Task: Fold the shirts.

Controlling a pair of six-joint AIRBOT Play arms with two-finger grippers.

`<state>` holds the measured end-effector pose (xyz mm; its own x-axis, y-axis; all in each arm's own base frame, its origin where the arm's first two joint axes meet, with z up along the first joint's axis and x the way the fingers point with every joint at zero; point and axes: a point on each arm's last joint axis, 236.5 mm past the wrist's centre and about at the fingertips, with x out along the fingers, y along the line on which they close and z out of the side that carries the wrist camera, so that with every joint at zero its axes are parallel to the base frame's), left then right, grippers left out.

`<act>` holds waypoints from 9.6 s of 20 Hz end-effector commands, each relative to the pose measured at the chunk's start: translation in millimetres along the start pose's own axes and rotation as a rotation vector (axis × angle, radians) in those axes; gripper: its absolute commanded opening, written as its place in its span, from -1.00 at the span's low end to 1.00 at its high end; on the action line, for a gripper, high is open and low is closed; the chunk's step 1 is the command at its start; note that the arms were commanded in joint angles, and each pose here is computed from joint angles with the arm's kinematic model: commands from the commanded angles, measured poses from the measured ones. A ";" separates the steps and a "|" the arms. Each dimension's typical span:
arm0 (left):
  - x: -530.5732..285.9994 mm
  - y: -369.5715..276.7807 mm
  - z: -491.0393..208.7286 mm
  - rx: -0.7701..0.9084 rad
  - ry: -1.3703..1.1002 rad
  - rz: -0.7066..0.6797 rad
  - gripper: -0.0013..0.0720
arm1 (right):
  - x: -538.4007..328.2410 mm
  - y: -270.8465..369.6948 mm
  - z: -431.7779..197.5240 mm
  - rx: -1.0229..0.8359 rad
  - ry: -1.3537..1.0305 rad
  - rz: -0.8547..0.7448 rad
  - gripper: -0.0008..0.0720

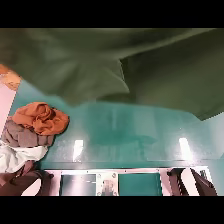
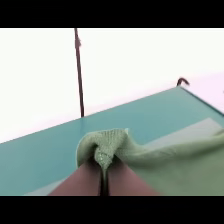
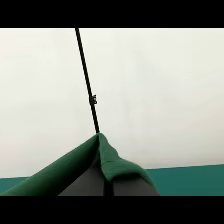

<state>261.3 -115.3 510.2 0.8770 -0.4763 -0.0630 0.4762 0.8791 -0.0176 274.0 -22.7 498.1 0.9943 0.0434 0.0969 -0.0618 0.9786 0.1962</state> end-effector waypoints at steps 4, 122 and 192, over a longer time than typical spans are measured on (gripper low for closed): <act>74.7 30.9 -112.1 -0.226 0.319 -0.008 -0.90 | 57.9 -53.0 -135.5 0.219 0.281 0.016 -0.95; 148.7 64.9 -184.5 -0.241 0.283 0.010 -0.90 | 117.4 -94.9 -179.7 0.367 0.326 0.058 -0.94; 82.8 -77.4 -606.1 -1.012 1.092 -0.043 -0.82 | -60.9 -119.8 -603.2 1.242 0.989 -0.508 -0.01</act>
<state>244.6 -201.9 -109.8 0.1204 -0.6265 -0.7700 -0.1843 0.7481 -0.6375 260.3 -23.6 -117.0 0.5329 0.3640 -0.7638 0.7267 0.2656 0.6336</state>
